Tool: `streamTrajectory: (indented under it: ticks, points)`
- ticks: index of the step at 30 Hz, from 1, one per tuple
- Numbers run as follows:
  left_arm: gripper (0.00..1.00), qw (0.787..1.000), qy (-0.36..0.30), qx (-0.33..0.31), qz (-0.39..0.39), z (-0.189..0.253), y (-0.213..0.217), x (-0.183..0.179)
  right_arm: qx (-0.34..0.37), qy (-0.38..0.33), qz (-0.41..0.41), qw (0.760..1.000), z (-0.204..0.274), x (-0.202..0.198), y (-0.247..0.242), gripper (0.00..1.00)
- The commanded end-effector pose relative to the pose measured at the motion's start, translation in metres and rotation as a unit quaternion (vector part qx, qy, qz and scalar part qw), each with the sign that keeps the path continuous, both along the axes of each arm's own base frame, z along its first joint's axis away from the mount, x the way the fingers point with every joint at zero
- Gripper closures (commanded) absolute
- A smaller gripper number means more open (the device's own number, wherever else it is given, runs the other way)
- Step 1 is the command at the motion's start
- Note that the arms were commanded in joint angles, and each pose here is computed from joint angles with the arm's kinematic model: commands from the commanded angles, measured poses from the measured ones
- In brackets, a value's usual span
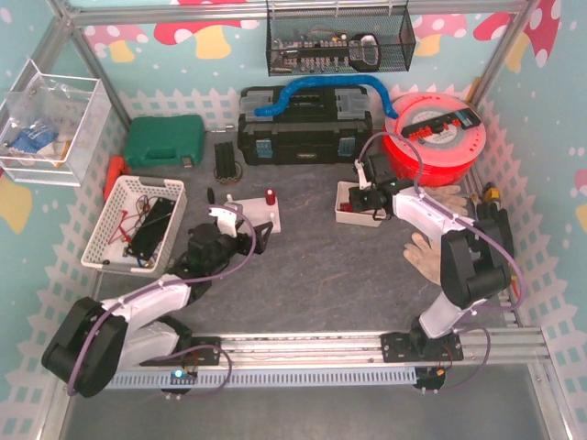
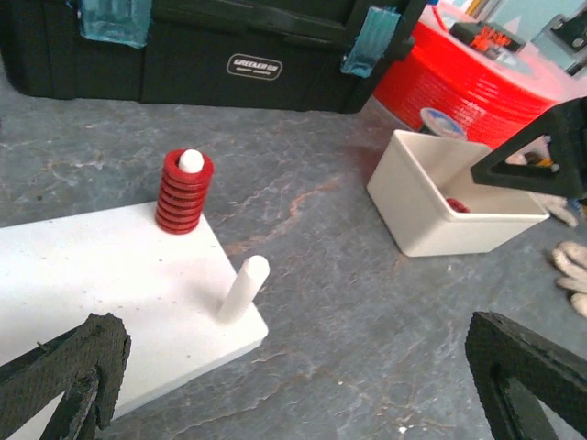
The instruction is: Install the large spring
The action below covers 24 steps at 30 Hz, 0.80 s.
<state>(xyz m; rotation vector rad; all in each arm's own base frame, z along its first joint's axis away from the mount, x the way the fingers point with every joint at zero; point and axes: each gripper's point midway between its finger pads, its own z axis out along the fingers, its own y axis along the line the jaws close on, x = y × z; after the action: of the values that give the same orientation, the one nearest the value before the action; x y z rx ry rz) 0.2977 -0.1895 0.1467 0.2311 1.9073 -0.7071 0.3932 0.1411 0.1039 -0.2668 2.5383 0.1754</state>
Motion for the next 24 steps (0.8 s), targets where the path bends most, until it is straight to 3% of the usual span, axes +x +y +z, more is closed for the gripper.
streamTrajectory:
  ticks: [1, 9, 16, 24]
  points:
    - [0.01, 0.999, -0.032, 0.026, 0.008, 0.004, 0.001, 0.009, -0.018, 0.041, -0.021, 0.999, -0.016, -0.003, -0.018, 0.52]
    - [0.01, 0.999, -0.034, 0.039, -0.004, -0.007, -0.004, 0.011, -0.038, 0.105, -0.032, 0.993, -0.043, 0.002, -0.021, 0.42]
    - [0.01, 0.998, -0.044, 0.037, -0.005, -0.003, -0.004, 0.012, -0.033, 0.139, -0.029, 0.989, -0.071, 0.008, -0.014, 0.42]
    - [0.01, 0.998, -0.049, 0.037, 0.004, -0.001, 0.000, 0.011, -0.043, 0.090, -0.038, 0.994, -0.057, 0.039, -0.014, 0.44]
